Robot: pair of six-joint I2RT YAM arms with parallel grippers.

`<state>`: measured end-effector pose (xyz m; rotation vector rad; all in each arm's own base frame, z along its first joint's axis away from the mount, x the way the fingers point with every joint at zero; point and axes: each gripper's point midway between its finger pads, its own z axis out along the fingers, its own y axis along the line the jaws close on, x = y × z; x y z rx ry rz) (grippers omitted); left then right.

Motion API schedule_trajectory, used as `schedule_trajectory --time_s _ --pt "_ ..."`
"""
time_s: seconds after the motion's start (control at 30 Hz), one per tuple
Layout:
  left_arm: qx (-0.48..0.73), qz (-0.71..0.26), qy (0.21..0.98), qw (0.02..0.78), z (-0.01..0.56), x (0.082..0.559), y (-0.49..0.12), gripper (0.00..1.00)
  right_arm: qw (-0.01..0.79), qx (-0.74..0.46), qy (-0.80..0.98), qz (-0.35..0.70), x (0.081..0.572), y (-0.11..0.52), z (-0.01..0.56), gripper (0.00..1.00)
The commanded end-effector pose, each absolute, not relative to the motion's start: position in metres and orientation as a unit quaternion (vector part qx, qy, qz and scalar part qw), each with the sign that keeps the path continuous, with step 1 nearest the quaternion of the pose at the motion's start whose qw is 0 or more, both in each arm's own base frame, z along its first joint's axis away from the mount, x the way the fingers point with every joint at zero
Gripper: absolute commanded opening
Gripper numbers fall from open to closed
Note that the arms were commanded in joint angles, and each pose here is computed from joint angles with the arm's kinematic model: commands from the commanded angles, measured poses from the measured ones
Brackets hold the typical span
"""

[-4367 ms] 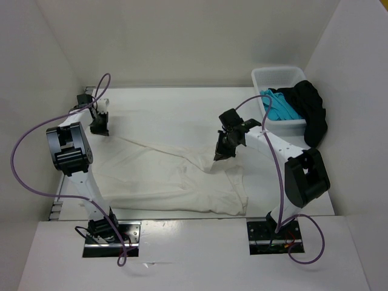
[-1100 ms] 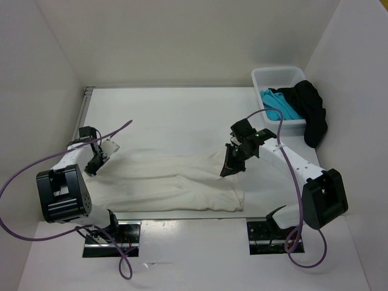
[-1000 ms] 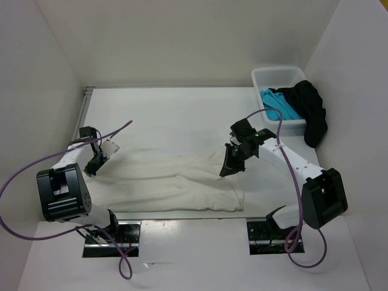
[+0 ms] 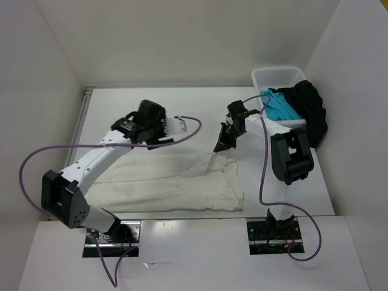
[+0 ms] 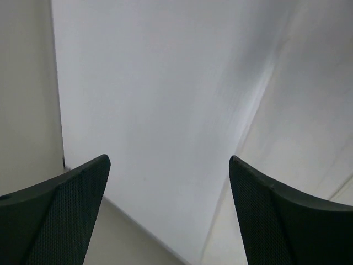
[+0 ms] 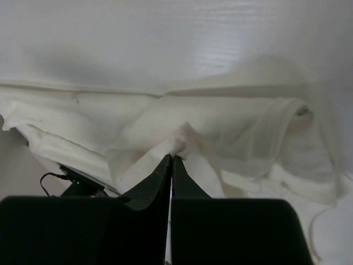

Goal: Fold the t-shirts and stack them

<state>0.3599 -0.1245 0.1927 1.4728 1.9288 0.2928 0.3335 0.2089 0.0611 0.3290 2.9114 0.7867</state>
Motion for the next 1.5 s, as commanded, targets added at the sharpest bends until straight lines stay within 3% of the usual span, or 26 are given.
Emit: schedule_trajectory --time_s 0.0,0.2,0.43,0.53,0.73,1.1,1.47 --pt "0.641 0.053 0.695 0.321 0.168 0.337 -0.204 0.94 0.091 0.096 0.952 0.276 0.364 0.213 0.064 0.00" --pt "0.710 0.010 0.631 0.313 0.136 0.300 -0.307 0.94 0.090 0.119 0.948 0.280 0.385 0.208 0.048 0.00" --pt "0.726 -0.011 0.617 0.303 0.106 0.291 -0.337 0.90 0.076 0.128 0.944 0.293 0.391 0.201 0.038 0.00" --pt "0.739 -0.021 0.602 0.301 0.101 0.278 -0.351 0.84 0.076 0.131 0.943 0.297 0.393 0.199 0.036 0.00" --pt "0.761 -0.075 0.587 0.264 0.082 0.256 -0.357 0.74 0.076 0.131 0.943 0.297 0.395 0.200 0.035 0.00" --pt "0.777 -0.050 0.583 0.230 0.047 0.253 -0.338 0.57 0.074 0.130 0.942 0.301 0.395 0.201 0.035 0.00" --pt "0.770 -0.010 0.589 0.244 0.036 0.268 -0.333 0.58 0.076 0.131 0.943 0.297 0.393 0.199 0.036 0.00"
